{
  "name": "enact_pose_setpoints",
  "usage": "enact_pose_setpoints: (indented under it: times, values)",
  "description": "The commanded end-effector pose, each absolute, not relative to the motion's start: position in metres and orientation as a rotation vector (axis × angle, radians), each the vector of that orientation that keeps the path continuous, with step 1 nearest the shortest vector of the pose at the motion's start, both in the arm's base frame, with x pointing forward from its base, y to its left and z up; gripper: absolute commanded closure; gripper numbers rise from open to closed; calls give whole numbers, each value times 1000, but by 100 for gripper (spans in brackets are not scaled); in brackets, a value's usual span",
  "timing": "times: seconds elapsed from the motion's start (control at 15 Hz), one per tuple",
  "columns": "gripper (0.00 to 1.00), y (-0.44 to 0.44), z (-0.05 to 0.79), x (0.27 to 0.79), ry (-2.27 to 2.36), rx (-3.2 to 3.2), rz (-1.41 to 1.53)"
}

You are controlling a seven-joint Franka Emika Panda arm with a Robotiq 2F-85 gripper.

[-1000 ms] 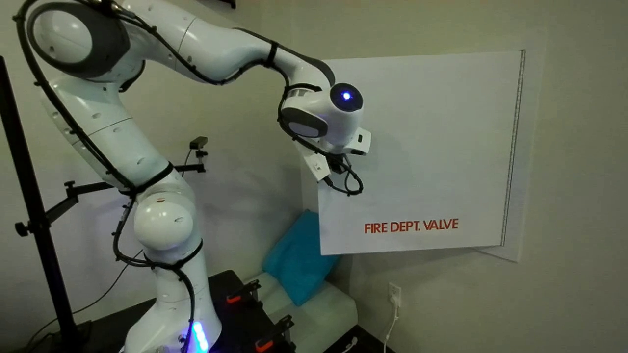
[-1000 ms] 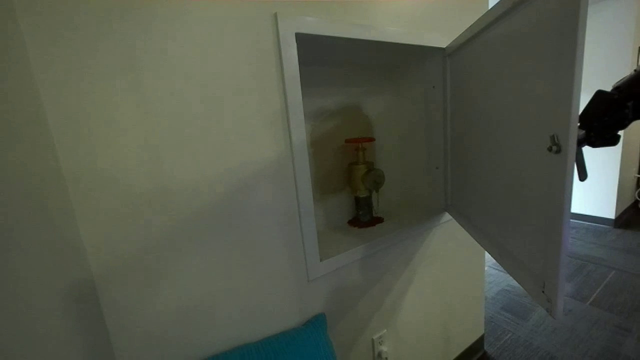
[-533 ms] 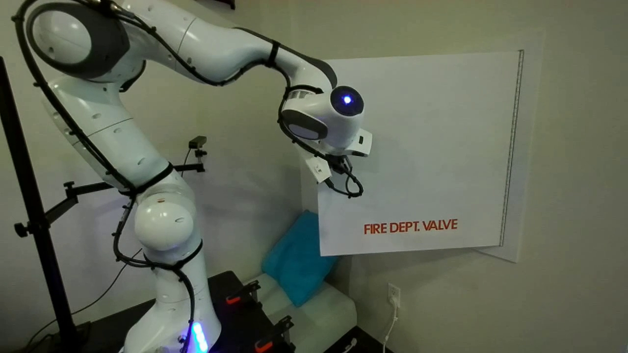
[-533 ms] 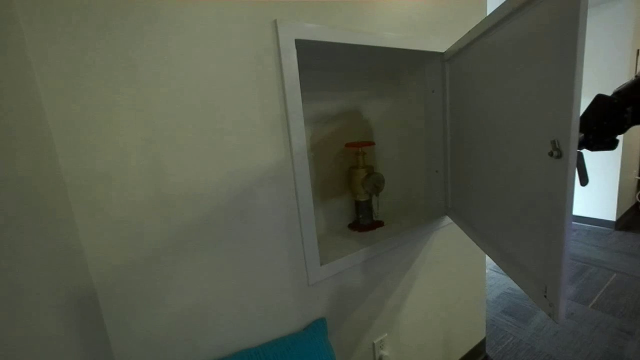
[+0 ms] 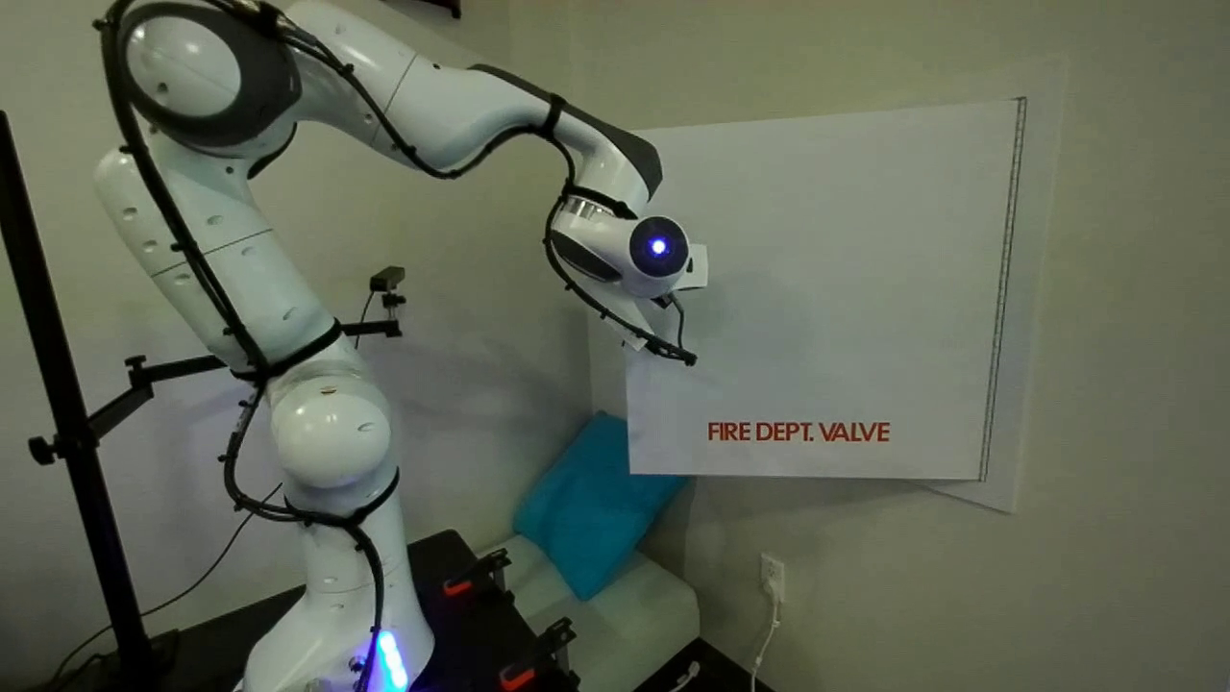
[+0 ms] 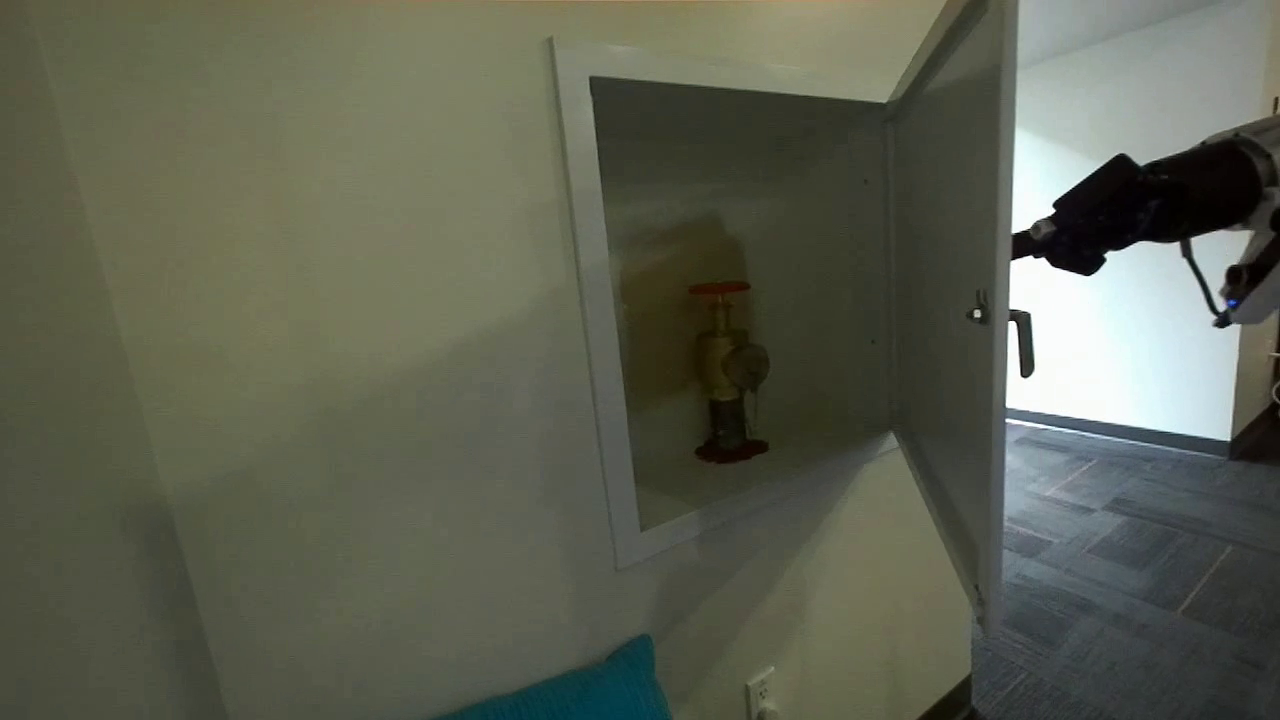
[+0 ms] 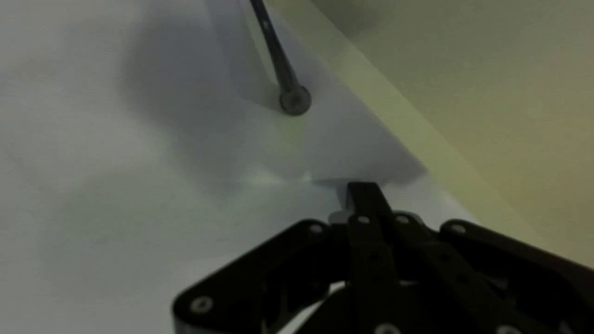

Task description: Close the door

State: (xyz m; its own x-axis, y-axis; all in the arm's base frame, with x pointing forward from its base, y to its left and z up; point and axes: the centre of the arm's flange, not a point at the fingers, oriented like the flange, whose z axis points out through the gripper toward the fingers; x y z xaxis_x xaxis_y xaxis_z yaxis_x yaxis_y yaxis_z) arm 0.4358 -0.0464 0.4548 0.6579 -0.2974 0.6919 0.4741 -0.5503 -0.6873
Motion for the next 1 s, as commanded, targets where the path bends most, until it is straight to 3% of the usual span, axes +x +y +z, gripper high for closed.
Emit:
enact_pose_setpoints:
  times: [0.0,0.93]
  values:
    - [100,6,449,477,-263,-1909,-1146]
    - [100,110,467,618,-577,-2094,-1728]
